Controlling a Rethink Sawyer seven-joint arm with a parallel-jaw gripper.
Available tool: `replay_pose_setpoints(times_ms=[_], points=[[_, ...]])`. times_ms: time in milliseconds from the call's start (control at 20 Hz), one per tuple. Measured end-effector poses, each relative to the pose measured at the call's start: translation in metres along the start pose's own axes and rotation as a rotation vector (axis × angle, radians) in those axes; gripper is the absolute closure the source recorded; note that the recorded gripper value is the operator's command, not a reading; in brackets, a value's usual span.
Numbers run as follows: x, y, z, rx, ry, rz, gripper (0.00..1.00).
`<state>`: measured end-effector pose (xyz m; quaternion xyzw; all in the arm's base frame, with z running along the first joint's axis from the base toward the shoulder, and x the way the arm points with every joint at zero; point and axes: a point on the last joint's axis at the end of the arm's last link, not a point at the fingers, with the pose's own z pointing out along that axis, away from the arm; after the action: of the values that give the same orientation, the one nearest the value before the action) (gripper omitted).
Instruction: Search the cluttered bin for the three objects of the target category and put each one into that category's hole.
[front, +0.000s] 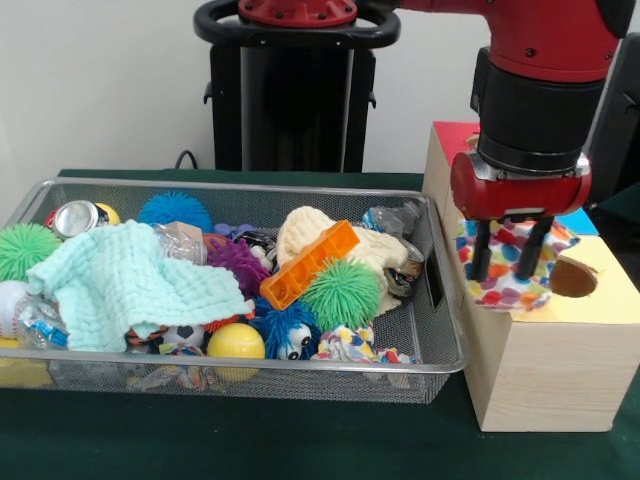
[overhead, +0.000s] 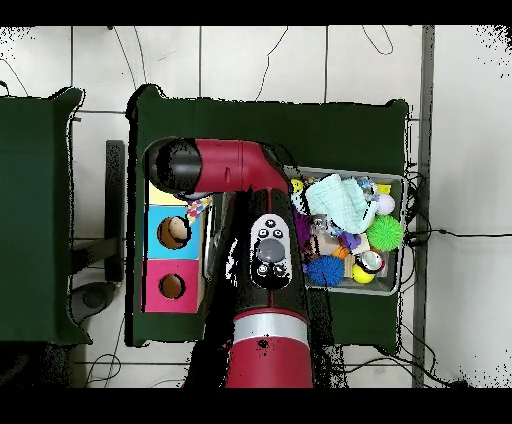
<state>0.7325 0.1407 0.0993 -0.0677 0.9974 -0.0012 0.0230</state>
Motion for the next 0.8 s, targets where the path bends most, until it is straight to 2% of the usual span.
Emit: replay_pose_setpoints(times_ms=[300,800], points=[[0.0072,-0.0004,0.004,-0.027,0.022,0.03,1.0],[0.0042,-0.0039,0.0034,-0.053,0.021,0.054,1.0]])
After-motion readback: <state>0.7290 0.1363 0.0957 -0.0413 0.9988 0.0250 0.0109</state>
